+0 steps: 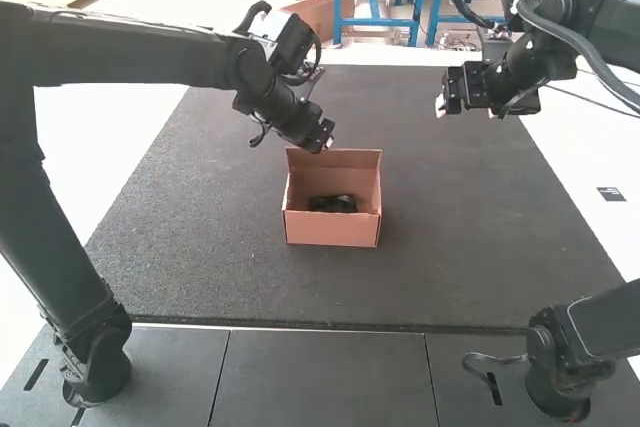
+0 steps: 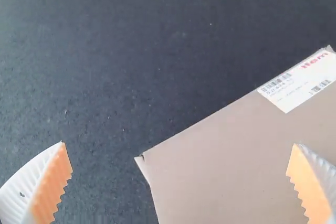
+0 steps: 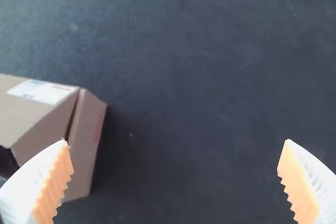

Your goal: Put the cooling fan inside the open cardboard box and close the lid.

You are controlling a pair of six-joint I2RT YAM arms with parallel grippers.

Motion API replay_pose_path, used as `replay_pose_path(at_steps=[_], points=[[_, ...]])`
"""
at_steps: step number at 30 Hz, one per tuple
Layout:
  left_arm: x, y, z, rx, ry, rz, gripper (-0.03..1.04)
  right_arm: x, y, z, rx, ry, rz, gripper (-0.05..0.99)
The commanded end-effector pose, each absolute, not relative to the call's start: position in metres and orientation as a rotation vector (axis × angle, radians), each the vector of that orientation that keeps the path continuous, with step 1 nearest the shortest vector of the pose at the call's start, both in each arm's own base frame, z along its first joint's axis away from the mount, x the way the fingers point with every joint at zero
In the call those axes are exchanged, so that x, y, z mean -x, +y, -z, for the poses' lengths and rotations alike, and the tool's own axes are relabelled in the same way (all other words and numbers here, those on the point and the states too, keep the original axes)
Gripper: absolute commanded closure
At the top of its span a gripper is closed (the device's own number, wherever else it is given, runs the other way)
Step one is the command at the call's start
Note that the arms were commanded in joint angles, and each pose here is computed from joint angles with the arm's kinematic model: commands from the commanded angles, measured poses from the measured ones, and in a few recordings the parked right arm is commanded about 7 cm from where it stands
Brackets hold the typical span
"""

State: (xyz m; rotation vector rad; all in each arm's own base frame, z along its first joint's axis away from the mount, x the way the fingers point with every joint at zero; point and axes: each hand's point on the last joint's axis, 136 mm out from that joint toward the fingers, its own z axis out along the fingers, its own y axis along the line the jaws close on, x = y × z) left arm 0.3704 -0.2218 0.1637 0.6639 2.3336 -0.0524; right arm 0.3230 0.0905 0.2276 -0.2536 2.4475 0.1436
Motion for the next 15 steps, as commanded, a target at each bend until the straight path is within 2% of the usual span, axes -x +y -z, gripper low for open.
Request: replay_pose_path(at_steps=[1, 10, 15], points=[[-0.36, -0.222, -0.152, -0.676, 2.357, 0.056, 0.04, -0.317, 0.075, -0.237, 0.249, 2.407, -0.108, 0.04], [-0.341, -0.239, -0.121, -0.753, 2.35, 0.074, 0.04, -0.299, 0.071, -0.227, 0.235, 2.418, -0.136, 0.04], [-0.32, -0.249, -0.093, -0.828, 2.357, 0.08, 0.04, -0.286, 0.072, -0.222, 0.237, 2.444, -0.161, 0.04]])
